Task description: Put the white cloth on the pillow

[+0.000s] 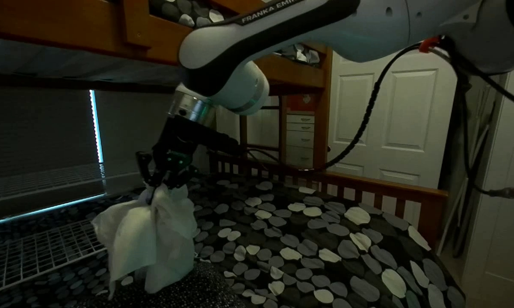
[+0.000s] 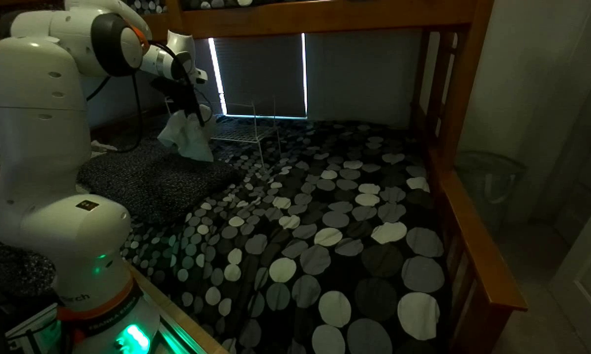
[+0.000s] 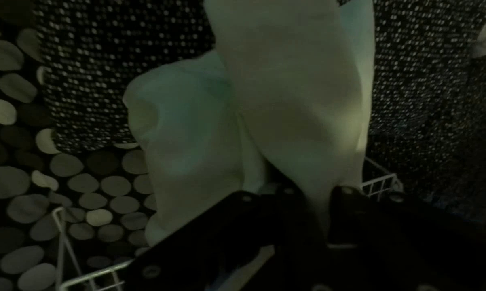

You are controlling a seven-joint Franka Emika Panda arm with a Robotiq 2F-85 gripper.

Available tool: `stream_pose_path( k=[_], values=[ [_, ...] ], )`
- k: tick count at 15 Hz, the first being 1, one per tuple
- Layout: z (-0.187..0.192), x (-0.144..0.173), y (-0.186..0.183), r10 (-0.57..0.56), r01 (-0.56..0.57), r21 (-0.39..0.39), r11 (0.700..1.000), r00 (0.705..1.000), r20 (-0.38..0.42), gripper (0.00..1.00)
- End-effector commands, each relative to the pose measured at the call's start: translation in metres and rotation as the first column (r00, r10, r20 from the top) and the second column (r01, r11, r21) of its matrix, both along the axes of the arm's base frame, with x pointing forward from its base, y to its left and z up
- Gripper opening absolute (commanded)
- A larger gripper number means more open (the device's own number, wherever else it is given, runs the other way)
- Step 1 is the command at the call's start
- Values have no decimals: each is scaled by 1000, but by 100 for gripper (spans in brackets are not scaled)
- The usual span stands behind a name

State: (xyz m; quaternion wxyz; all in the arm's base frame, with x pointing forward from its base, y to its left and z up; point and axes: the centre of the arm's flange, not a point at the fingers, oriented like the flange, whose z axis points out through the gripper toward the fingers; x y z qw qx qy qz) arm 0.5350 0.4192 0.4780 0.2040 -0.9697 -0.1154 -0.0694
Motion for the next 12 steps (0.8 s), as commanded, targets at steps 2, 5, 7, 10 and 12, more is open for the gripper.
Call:
stream_pose_path(
  k=[2, 5, 7, 10, 12],
  values=[
    [28, 8, 107, 250, -249, -39, 968, 968, 29, 3],
    [39, -14, 150, 404, -402, -45, 915, 912, 67, 3],
    [43, -25, 171, 497, -498, -22, 867, 862, 96, 3],
    [44, -36, 195, 622, -628, -10, 778, 768, 153, 3],
    [41, -44, 211, 688, -703, 0, 712, 697, 201, 3]
  ],
)
